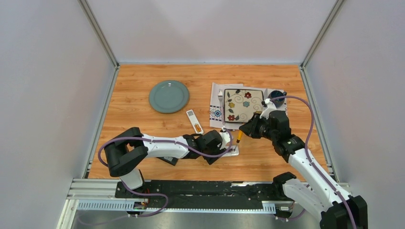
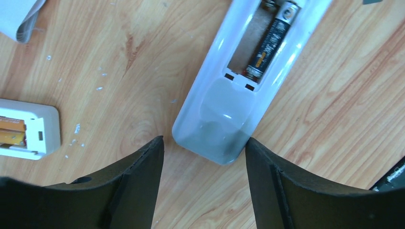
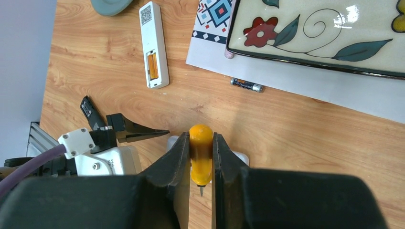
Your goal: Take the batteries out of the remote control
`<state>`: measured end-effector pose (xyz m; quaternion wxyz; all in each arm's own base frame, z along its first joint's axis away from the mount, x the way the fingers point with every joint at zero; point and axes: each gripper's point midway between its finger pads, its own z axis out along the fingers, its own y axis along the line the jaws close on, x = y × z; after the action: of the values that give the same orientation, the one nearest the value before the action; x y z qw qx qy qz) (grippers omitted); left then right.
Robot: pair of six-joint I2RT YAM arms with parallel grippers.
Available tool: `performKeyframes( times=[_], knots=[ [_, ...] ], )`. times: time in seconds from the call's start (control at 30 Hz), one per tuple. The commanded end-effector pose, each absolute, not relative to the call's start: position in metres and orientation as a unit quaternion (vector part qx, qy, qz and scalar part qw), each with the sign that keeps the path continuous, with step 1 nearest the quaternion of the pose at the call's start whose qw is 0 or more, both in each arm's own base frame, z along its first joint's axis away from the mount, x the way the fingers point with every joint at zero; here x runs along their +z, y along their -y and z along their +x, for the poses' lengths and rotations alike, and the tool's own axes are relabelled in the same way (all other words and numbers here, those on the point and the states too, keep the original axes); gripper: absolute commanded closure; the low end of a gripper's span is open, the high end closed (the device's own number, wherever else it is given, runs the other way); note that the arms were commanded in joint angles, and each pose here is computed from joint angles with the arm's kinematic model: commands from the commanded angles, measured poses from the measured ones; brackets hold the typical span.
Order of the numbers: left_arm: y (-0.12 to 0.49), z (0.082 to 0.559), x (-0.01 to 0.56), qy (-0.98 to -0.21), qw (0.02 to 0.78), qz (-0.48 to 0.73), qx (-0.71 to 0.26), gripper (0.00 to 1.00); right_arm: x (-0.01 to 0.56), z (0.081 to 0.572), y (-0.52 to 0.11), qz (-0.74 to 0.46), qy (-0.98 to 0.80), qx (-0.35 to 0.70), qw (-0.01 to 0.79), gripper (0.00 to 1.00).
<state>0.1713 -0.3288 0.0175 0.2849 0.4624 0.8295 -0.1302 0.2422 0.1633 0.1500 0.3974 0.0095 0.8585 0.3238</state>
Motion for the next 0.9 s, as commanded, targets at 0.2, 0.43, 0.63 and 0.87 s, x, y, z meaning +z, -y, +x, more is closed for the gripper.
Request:
performKeyframes(
  times=[0.2,0.43,0.63,0.87],
  knots=[
    [0.299,0.188,0.001,-0.859,0.250,0.445,-0.049,0.39,0.169,0.256,-0.170,-0.009,-0.844,0.336,0.419,1.00],
    [0.313,0.193,0.007,-0.857,0.253,0.445,-0.065,0.41,0.165,0.256,-0.172,-0.007,-0.845,0.340,0.413,1.00],
    [0.317,0.196,0.007,-0.853,0.239,0.459,-0.061,0.41,0.156,0.255,-0.175,-0.003,-0.847,0.348,0.401,1.00],
    [0.327,0.186,0.009,-0.855,0.229,0.454,-0.099,0.43,0.153,0.256,-0.178,0.000,-0.847,0.354,0.396,1.00]
  ],
)
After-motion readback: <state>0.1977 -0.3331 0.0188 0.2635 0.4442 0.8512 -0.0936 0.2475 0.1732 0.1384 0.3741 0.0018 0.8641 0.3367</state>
